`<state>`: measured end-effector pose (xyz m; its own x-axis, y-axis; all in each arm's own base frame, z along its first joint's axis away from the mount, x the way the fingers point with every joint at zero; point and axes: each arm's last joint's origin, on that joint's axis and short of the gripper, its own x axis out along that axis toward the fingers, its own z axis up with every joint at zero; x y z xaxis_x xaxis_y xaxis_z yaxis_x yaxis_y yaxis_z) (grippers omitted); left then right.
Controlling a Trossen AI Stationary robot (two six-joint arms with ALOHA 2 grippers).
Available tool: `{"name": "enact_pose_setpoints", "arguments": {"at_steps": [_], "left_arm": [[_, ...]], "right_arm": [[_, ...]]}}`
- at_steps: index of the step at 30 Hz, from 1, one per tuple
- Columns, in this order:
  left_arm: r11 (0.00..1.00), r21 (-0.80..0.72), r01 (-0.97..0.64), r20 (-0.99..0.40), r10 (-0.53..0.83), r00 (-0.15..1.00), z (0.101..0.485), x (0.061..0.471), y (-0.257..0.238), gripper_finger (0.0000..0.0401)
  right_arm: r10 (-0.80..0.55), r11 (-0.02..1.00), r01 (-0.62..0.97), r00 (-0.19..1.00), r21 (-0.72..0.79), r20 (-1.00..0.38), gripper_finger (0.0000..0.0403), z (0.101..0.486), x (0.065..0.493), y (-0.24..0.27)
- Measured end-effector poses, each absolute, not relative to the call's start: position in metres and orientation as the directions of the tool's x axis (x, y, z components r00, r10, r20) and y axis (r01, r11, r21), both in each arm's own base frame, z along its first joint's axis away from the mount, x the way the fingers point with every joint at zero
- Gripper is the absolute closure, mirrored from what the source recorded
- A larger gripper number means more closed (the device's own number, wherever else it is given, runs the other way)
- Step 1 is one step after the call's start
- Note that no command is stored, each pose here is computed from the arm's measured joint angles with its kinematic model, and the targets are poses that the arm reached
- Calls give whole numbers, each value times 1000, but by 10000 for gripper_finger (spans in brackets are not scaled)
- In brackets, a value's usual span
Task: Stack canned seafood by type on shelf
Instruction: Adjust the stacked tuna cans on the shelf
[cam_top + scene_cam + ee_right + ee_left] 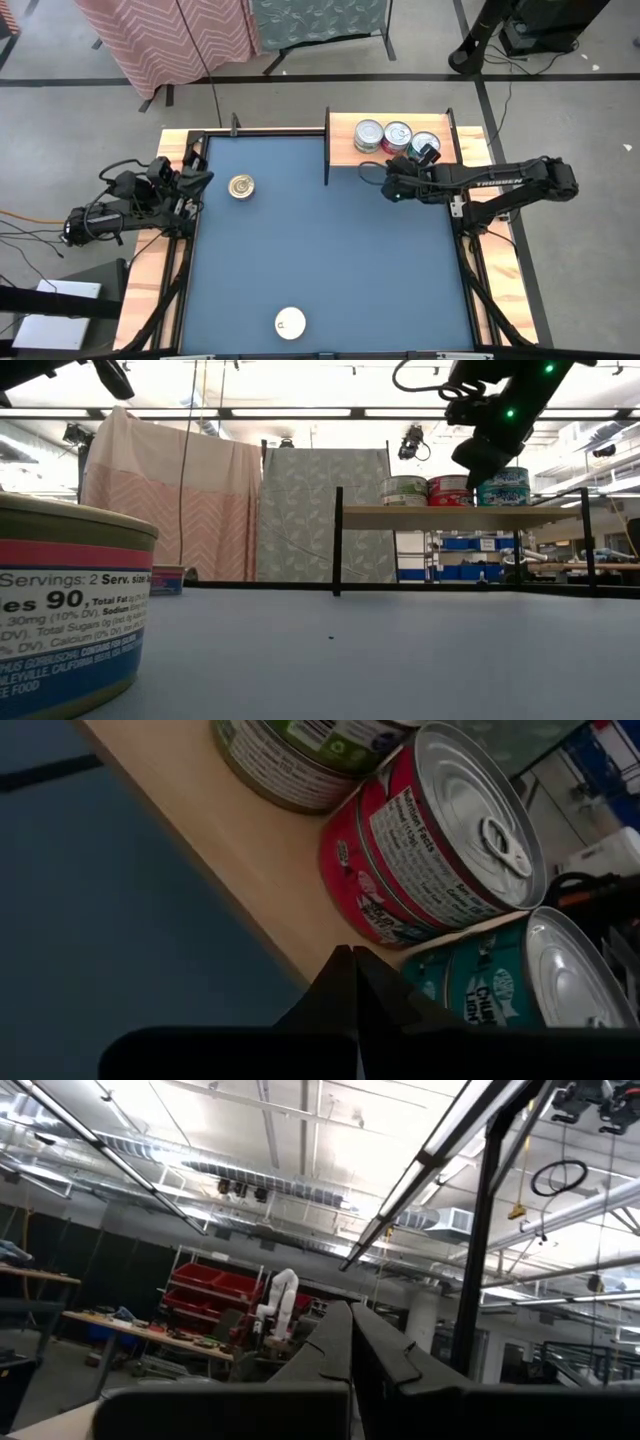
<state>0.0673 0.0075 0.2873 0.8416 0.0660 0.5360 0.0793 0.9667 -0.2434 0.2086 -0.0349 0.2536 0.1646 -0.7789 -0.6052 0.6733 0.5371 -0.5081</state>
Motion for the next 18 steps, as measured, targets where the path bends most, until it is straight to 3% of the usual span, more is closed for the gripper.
{"name": "enact_pose_setpoints", "arguments": {"at_steps": [18], "left_arm": [[967, -232, 106, 539, 37, 842, 288, 67, 7, 397]], "right_arm": [[-797, 449, 705, 38, -548, -603, 401, 254, 200, -67]]}}
